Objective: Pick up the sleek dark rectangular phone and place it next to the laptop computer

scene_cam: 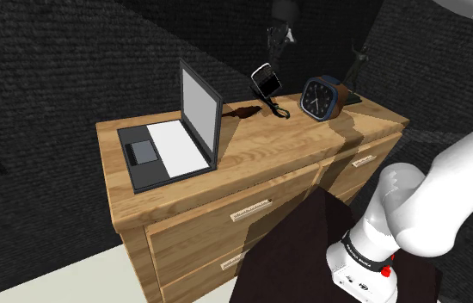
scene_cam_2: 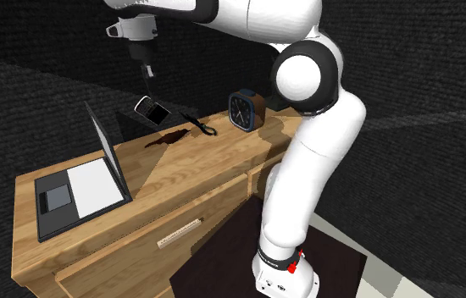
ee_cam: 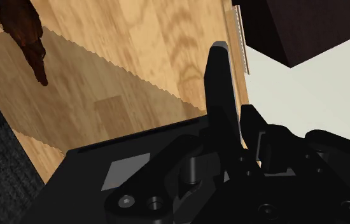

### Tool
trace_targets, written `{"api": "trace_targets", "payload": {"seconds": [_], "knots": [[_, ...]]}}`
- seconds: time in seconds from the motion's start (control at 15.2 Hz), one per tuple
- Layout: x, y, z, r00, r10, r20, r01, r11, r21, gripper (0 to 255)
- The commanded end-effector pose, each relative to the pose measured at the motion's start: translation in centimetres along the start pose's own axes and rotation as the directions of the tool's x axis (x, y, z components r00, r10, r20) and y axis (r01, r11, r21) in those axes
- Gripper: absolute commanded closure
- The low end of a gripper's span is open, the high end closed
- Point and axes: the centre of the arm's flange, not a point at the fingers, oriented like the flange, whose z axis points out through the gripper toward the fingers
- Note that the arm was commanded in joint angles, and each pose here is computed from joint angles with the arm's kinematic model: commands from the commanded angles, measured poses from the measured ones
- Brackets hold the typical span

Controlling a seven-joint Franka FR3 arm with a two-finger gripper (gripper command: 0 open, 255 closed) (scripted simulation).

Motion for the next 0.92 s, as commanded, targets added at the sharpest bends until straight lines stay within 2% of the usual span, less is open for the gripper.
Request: {"api": "trace_targets", "payload": {"seconds": [0.0,0.26,0.86], "knots": [[2.8,-0.2,-0.1,1.000,0.001,-0.001,-0.001,1.000,0.000,255],[7.4,-1.0,-0.2,1.000,0.001,-0.001,-0.001,1.000,0.000,255],[7.4,-1.1,4.6,1.000,0.001,-0.001,-0.001,1.000,0.000,255]]}}
